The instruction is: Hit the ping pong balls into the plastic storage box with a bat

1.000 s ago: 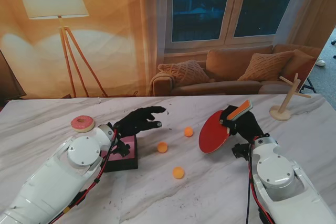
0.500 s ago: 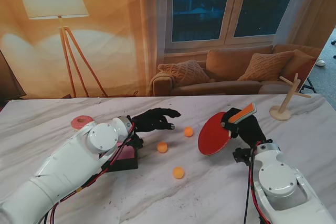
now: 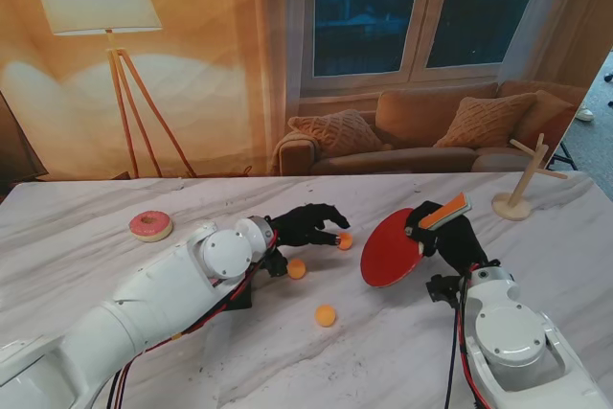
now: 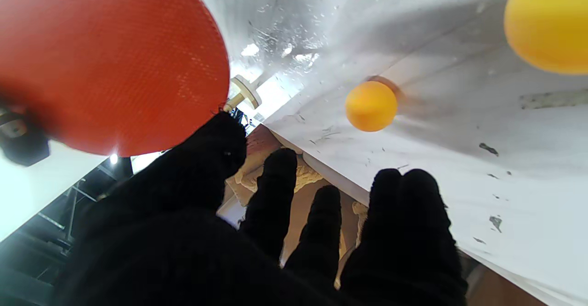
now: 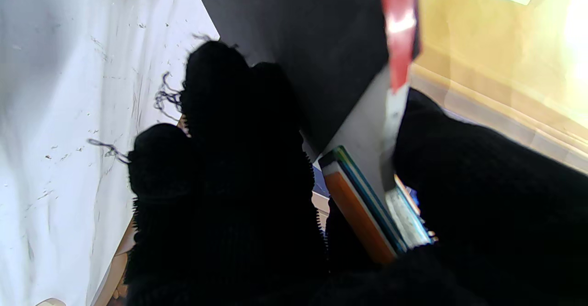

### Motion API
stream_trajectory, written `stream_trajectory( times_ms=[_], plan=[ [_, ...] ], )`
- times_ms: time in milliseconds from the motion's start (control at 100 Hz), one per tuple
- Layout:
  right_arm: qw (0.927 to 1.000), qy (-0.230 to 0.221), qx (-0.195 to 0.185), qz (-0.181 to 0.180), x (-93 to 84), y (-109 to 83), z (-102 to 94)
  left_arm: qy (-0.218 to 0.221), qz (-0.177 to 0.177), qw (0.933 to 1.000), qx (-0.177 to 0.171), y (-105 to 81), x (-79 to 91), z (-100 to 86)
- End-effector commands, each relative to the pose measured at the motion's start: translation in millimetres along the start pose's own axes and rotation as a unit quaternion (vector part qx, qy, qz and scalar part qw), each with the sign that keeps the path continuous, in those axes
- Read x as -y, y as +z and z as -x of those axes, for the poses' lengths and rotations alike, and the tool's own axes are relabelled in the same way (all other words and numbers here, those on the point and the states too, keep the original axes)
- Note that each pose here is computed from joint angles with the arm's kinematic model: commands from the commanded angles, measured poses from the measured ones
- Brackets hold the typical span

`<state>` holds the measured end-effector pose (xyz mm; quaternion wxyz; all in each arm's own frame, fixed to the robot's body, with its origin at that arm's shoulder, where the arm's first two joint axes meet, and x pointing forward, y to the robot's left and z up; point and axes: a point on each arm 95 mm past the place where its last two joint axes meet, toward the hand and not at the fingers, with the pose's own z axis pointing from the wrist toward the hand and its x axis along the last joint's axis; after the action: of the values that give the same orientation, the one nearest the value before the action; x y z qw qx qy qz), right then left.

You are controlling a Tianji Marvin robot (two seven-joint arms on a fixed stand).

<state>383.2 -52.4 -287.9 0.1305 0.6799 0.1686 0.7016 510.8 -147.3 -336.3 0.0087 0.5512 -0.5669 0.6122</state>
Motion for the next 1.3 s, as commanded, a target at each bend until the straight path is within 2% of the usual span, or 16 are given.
stream_trajectory(
  times_ms=[0,140,450,810,1080,1120,1290],
  plan=[
    [1.0000,0.004,-0.003,-0.006,2.0,-2.5,-1.8,0.004,0.004,1.0000,-0.007,8.7,-6.1,-9.0],
    [1.0000,0.004,-0.007,-0.002,0.1,-4.5,-2.4,0.033,-0.001,0.9995,0.001,16.7,-12.9,-7.6],
    [1.0000,0.008,-0.003,0.002,-2.5,-7.1,-2.7,0.053,0.053,0.9972,0.005,29.3,-14.0,-6.6],
    [0.9999,0.012,0.002,0.005,-4.0,-8.6,-1.9,0.081,0.079,0.9935,0.013,43.1,-17.9,-2.6],
    [0.9999,0.015,0.005,0.005,-4.4,-8.8,-1.7,0.117,0.088,0.9891,0.016,46.1,-19.9,0.7],
    [0.9998,0.016,0.005,0.005,-4.4,-8.8,-1.6,0.120,0.086,0.9889,0.013,43.3,-18.8,-5.6],
    [0.9997,0.021,0.008,0.005,-4.4,-9.1,-2.1,0.135,0.085,0.9870,0.022,37.0,-19.3,-7.3]
  ],
)
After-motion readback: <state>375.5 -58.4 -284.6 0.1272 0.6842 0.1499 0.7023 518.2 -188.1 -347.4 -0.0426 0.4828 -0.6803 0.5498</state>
